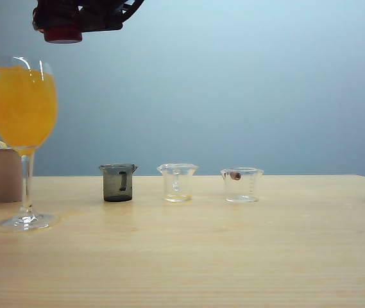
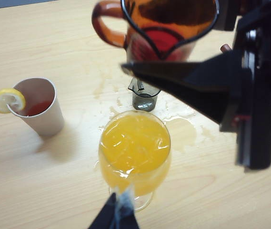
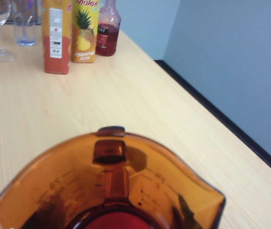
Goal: Pick up the fourth measuring cup from the left, pour the grenadine inside into the goblet, and finally put the measuring cup back in its original place.
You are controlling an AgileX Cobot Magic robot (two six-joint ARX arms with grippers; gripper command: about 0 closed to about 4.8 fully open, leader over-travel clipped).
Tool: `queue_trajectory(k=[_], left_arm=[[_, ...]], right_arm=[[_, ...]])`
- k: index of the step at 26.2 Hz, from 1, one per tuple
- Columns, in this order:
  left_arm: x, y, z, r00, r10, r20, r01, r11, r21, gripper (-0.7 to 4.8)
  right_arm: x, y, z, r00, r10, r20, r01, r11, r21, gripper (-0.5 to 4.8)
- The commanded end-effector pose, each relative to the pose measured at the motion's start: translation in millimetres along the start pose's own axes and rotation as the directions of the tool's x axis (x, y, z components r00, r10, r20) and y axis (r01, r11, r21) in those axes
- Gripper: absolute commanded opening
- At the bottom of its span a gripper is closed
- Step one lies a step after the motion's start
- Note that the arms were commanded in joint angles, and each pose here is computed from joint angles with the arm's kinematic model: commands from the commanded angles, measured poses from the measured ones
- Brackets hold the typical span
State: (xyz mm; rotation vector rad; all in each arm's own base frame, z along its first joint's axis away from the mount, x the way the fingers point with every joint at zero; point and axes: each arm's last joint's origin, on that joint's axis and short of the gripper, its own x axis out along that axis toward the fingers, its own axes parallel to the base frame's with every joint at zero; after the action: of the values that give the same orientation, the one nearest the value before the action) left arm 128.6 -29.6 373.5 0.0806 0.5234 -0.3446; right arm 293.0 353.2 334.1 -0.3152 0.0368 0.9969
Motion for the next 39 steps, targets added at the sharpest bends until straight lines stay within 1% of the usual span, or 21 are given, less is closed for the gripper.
queue_trajectory(k=[1, 14, 15, 17, 24, 28, 34, 39], left_arm=[[-1.7, -0.3, 1.5, 1.0, -0.004, 0.013, 0.004, 1.0, 0.006, -0.04], [-1.7, -0.3, 1.5, 1.0, -0.004, 0.013, 0.004, 1.0, 0.006, -0.04], [-1.7, -0.3, 1.5, 1.0, -0.004, 0.013, 0.004, 1.0, 0.006, -0.04], [-1.7, -0.3, 1.5, 1.0, -0.004, 0.013, 0.004, 1.0, 0.006, -0.04], [-1.7, -0.3, 1.5, 1.0, -0.004, 0.013, 0.004, 1.0, 0.006, -0.04], [-1.7, -0.3, 1.5, 1.0, -0.004, 0.013, 0.004, 1.0, 0.006, -0.04], [-1.7, -0.3, 1.5, 1.0, -0.004, 0.013, 0.004, 1.0, 0.006, -0.04], [-1.7, -0.3, 1.5, 1.0, -0.004, 0.013, 0.004, 1.0, 0.006, -0.04]], right_arm=[[0.1, -5.1, 4.9, 0.999, -0.024, 0.049, 0.025, 0.999, -0.024, 2.42], [1.7, -8.3, 2.4, 0.998, -0.031, 0.052, 0.033, 0.999, -0.038, 2.42], [1.7, -8.3, 2.4, 0.998, -0.031, 0.052, 0.034, 0.998, -0.054, 2.42], [1.7, -8.2, 3.8, 0.997, -0.025, 0.068, 0.033, 0.991, -0.132, 2.41], [1.8, -6.6, 4.5, 0.997, -0.009, 0.075, 0.023, 0.98, -0.195, 2.41], [2.1, -3.8, 5.2, 0.997, -0.003, 0.076, 0.023, 0.963, -0.269, 2.41], [2.2, -3.0, 5.6, 0.997, -0.001, 0.078, 0.026, 0.946, -0.323, 2.41], [2.3, -2.2, 6.3, 0.997, -0.001, 0.083, 0.033, 0.922, -0.387, 2.41]])
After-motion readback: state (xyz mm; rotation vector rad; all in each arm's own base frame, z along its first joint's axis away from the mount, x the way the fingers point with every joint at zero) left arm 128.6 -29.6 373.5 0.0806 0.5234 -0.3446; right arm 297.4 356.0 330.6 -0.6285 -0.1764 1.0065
